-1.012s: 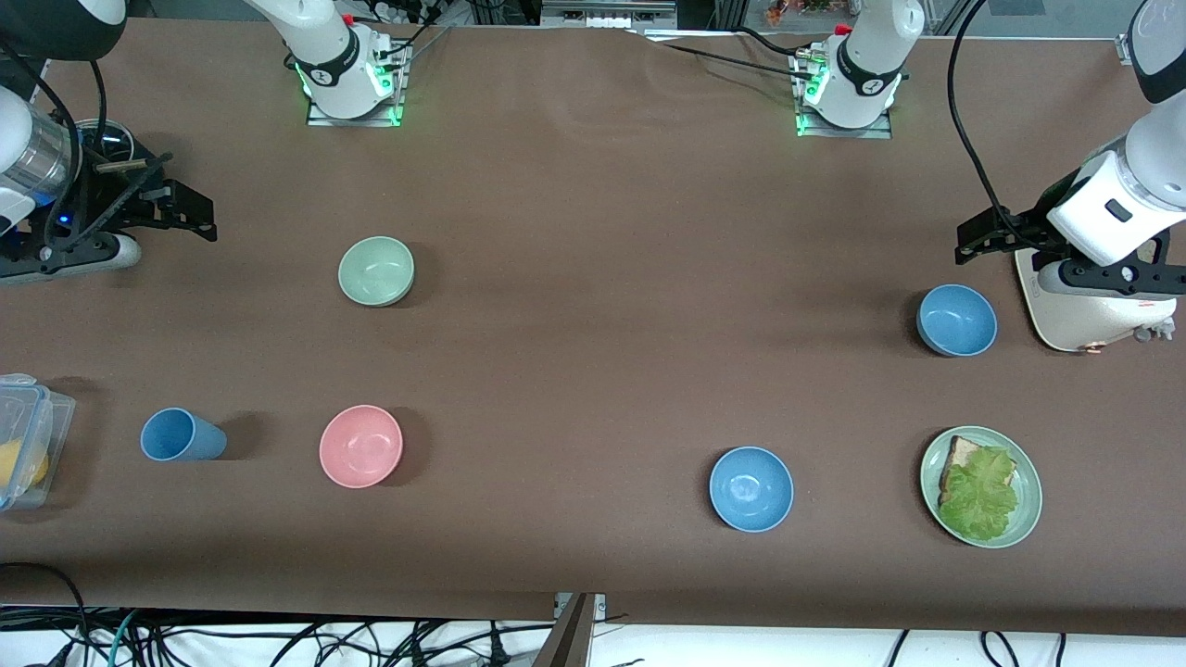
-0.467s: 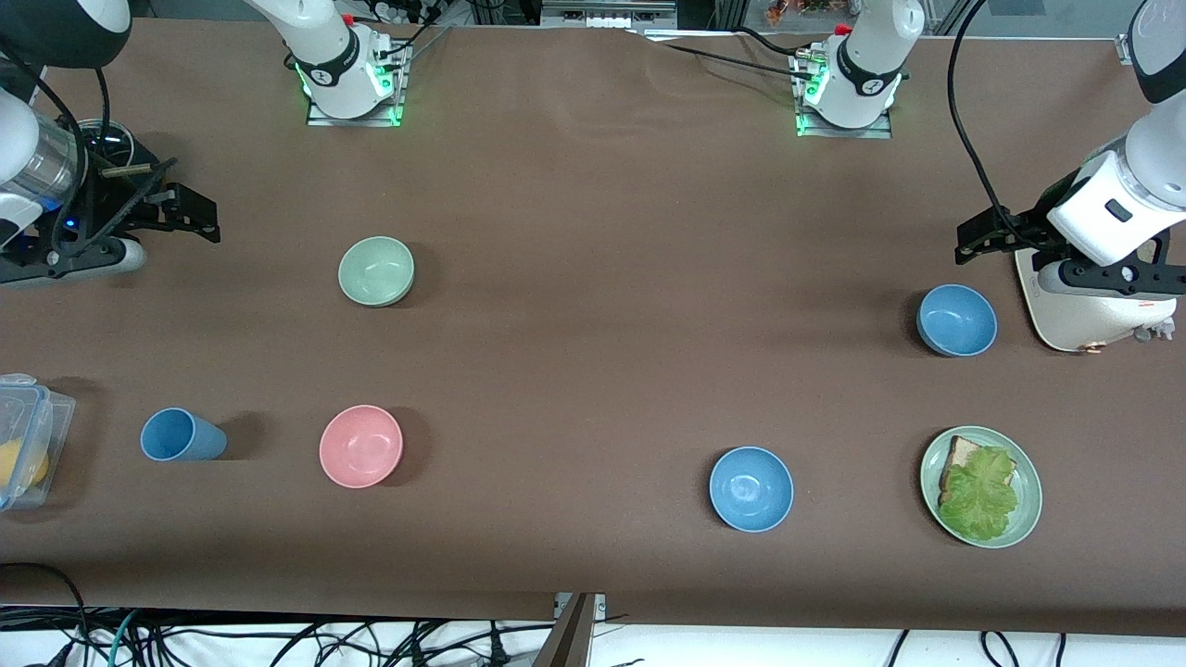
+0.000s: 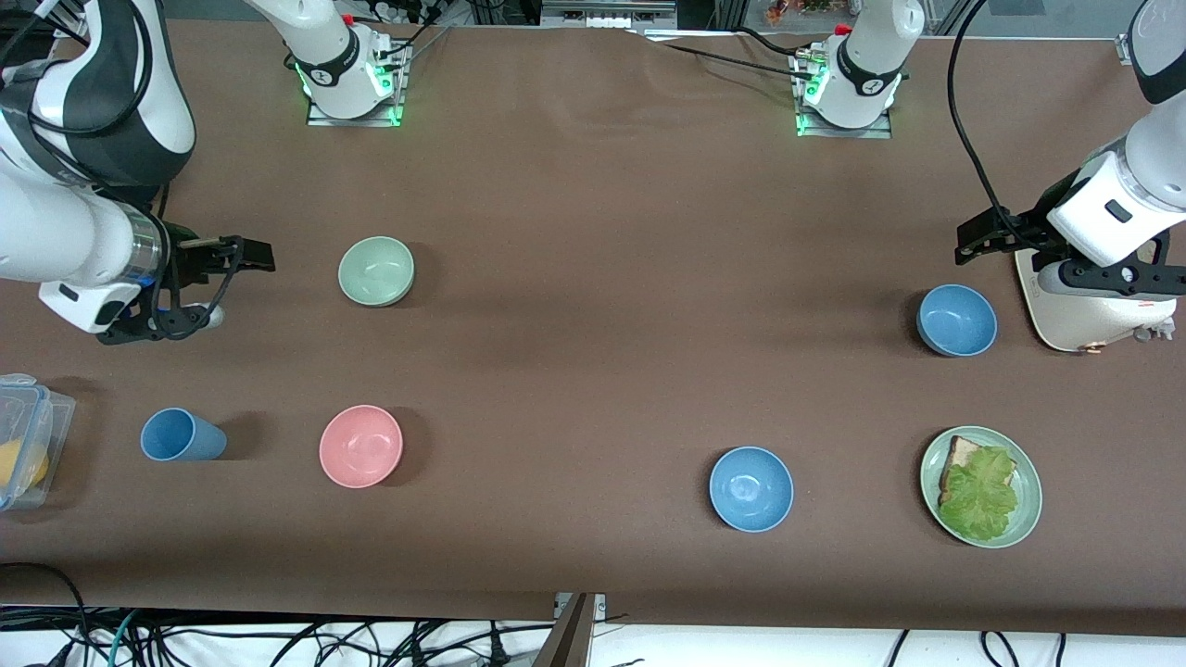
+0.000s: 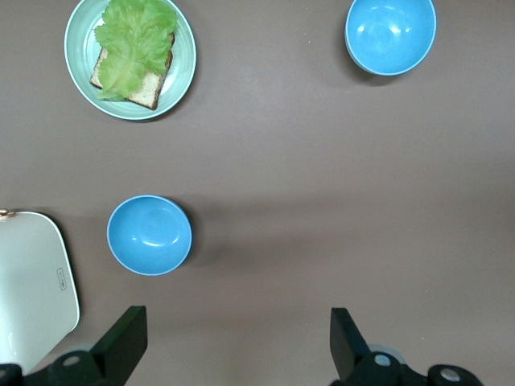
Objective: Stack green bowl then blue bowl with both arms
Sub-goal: 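Move the right gripper down to the rim of the mint-green bowl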
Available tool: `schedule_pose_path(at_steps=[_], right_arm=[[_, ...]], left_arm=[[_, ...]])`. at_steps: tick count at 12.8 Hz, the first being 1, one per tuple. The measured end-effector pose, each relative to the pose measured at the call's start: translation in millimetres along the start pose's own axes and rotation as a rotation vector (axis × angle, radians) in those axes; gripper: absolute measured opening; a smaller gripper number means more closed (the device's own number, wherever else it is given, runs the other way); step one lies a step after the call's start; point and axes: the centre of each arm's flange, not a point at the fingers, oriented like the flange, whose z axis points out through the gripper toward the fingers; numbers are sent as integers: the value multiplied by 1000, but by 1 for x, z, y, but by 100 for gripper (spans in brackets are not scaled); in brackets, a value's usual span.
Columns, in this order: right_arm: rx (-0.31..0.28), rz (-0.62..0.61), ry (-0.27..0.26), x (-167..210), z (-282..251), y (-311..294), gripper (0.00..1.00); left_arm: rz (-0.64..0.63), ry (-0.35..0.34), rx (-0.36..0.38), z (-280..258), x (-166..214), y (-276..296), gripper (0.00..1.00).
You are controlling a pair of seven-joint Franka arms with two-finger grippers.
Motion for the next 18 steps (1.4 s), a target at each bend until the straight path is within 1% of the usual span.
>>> schedule_pose_path(at_steps=[2,3,4,6,8,12,13,15,16,18], right_arm=[[7,13,73,-6,29,5,100],[7,22,95,-15,57,8,100],[7,28,100,-26,90,10,100],[5,33,92,-43,143,10,100],[1,38,95,-56,179,11,100],[-16,38,149,-72,226,8,99],[-19,33,153,-74,233,6,99],[-22,27,161,-74,240,1,98],[-25,26,173,-71,244,0,97],[-34,20,198,-63,260,-4,97]], left_arm=[[0,0,0,0,0,0,100],[0,0,0,0,0,0,100],[0,0,0,0,0,0,100],[0,0,0,0,0,0,100],[0,0,0,0,0,0,100],[0,0,0,0,0,0,100],[0,0,0,0,0,0,100],[0,-1,0,0,0,0,100],[0,-1,0,0,0,0,100],[0,-1,0,0,0,0,100]])
